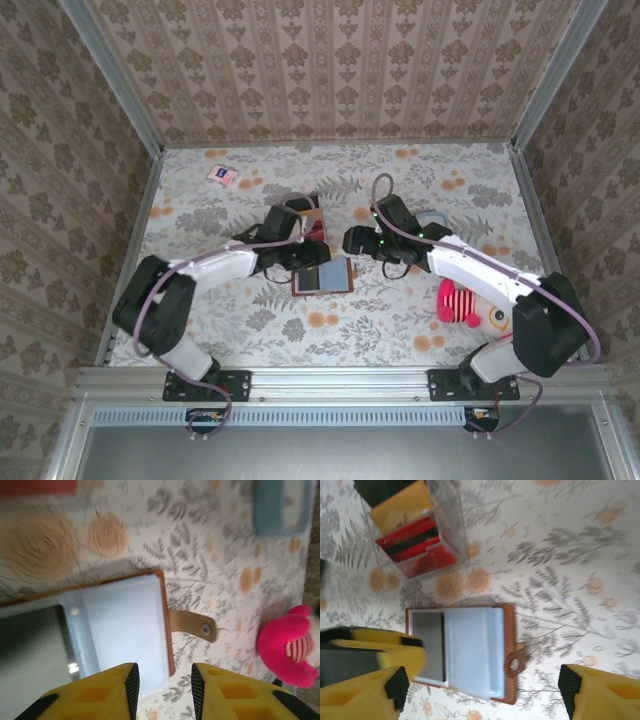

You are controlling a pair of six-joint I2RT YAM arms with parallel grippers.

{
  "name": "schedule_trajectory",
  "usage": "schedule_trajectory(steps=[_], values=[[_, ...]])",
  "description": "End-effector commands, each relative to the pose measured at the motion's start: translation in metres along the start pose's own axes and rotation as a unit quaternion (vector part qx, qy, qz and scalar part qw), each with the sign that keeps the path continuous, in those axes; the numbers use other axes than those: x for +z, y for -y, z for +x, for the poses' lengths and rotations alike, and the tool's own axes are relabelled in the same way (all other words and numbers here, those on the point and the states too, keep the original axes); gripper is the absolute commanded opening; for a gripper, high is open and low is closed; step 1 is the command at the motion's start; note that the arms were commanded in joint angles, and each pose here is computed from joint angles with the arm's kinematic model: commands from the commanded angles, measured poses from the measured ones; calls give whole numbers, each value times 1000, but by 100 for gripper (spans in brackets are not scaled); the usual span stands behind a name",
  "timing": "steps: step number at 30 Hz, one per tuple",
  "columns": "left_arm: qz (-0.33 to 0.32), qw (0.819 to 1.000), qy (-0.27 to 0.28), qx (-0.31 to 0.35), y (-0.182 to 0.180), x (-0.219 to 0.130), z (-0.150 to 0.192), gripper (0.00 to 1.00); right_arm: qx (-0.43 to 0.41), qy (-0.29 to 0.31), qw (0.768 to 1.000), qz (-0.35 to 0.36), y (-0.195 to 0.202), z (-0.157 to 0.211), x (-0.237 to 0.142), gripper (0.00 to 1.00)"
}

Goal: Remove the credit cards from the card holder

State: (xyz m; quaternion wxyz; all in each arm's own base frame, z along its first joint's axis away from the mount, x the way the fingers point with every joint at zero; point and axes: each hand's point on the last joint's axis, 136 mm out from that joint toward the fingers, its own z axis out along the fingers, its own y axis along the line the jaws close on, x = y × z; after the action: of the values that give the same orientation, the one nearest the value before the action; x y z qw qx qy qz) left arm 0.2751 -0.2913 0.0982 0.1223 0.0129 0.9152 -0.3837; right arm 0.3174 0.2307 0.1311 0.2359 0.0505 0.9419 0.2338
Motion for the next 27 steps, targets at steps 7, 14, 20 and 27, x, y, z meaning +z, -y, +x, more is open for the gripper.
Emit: schedule_trajectory(steps=[7,14,20,27], values=[[-60,995,51,-61,-68,-55,-8,28,-42,-106,989,-96,-83,37,44,55],[-46,995,43,-84,-77,-51,6,19,-8,-153,985,-85,-77,56,89,38],[-40,995,27,-90,-81,-38,10,15,1,-159,986,-58,-61,61,105,27],[-37,996,12,-85,-79,-23,10,13,27,-156,987,-41,-44,60,114,20]])
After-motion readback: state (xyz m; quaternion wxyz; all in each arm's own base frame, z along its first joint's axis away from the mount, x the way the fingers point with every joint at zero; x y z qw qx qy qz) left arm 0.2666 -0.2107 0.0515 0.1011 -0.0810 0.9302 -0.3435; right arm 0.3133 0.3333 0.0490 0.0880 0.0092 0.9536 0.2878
